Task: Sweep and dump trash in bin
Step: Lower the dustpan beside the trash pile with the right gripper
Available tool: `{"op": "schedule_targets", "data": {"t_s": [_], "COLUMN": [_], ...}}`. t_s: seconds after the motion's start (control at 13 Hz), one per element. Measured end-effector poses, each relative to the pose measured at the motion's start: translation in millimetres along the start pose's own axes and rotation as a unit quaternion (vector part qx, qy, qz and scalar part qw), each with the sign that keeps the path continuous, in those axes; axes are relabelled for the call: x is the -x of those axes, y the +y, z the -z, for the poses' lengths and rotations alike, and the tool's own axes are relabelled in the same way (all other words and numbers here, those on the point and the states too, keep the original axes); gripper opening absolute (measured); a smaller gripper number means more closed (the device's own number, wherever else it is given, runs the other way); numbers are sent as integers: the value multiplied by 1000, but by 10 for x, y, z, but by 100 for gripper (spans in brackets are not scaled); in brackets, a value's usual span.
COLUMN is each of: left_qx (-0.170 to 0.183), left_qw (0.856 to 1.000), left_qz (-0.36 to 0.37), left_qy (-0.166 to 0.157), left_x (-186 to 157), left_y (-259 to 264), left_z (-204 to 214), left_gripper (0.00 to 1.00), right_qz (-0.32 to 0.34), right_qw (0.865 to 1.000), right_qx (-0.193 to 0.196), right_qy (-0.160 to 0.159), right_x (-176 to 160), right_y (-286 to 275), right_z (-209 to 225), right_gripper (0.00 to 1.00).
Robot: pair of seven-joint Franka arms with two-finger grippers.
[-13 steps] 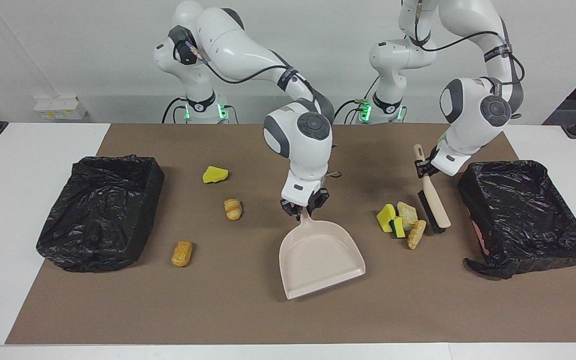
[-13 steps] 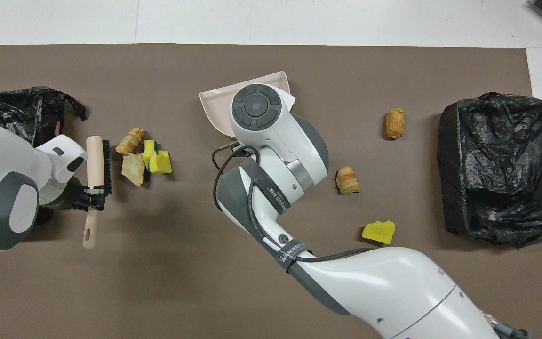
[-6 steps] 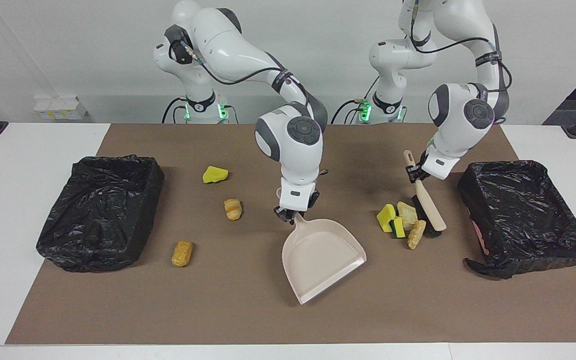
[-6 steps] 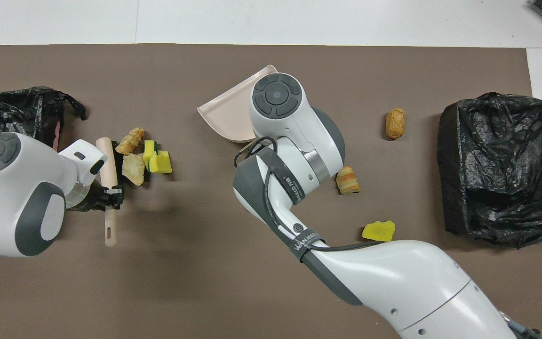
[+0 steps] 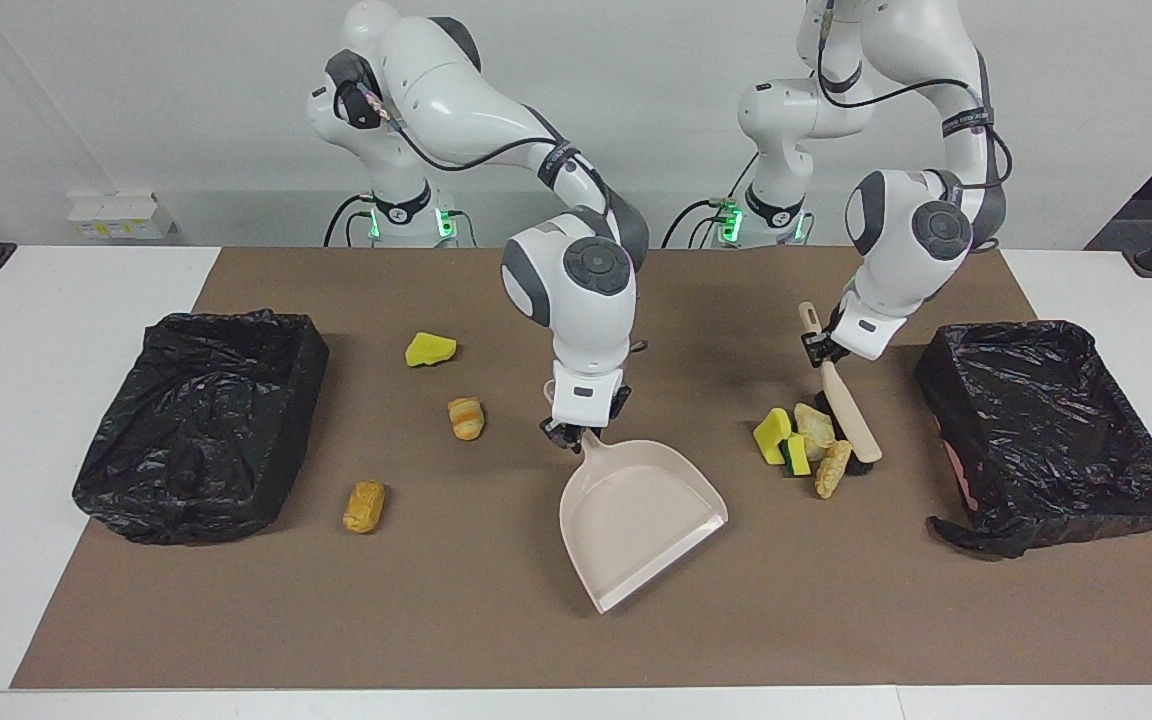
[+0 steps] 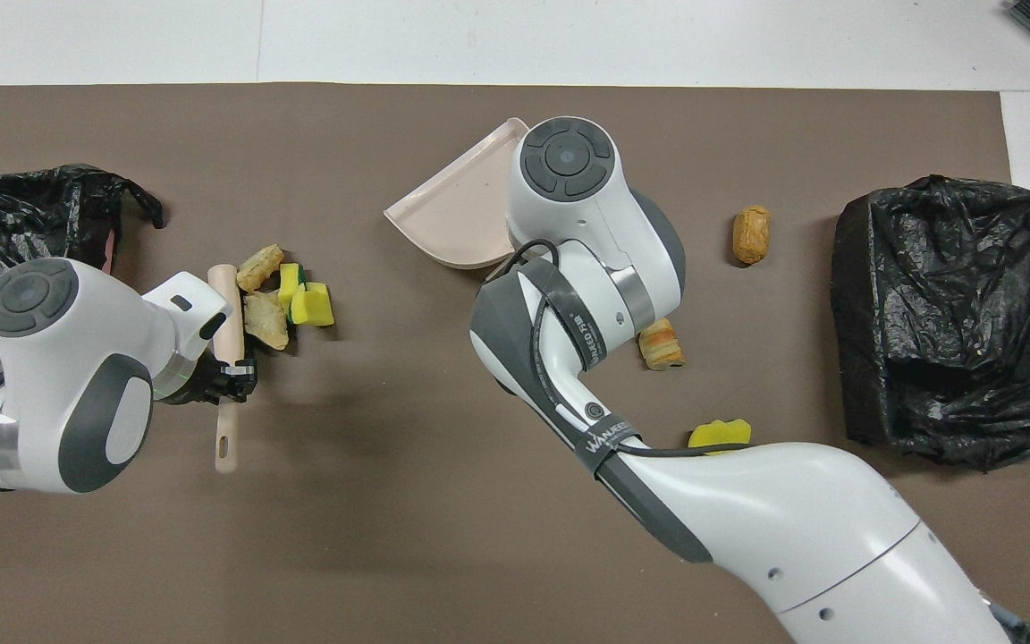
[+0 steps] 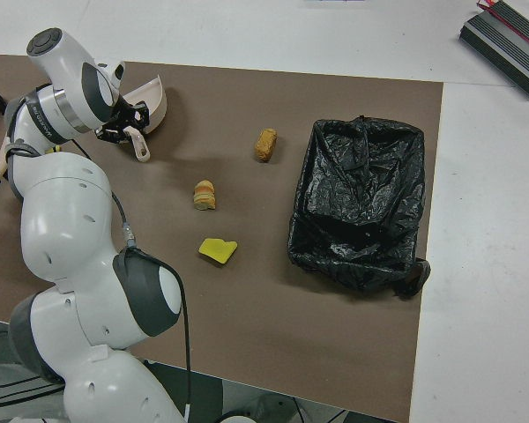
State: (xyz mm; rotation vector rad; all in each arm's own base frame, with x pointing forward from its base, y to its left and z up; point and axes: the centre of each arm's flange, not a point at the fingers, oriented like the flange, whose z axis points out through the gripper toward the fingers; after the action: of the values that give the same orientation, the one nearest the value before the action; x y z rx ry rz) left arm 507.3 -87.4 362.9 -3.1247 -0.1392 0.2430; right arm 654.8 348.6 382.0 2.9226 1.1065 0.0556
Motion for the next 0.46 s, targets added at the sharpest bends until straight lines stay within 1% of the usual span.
{"op": "schedule_targets", "data": {"t_s": [0.23, 0.46], "left_qx": [3, -5], "left_qw": [1000, 999], "left_qz": [6, -32], "left_qy": [17, 41], "left_x": [-139, -237], "left_y": [-162, -241], "left_z": [290, 458], "left_gripper": [26, 26], "right_qz": [58, 133], "right_qw": [998, 991], "right_qx": [-2, -14], "right_qy": [-8, -27], "right_x": [65, 183], "right_y": [127, 283], "right_z": [38, 77], "right_gripper": [32, 32]}}
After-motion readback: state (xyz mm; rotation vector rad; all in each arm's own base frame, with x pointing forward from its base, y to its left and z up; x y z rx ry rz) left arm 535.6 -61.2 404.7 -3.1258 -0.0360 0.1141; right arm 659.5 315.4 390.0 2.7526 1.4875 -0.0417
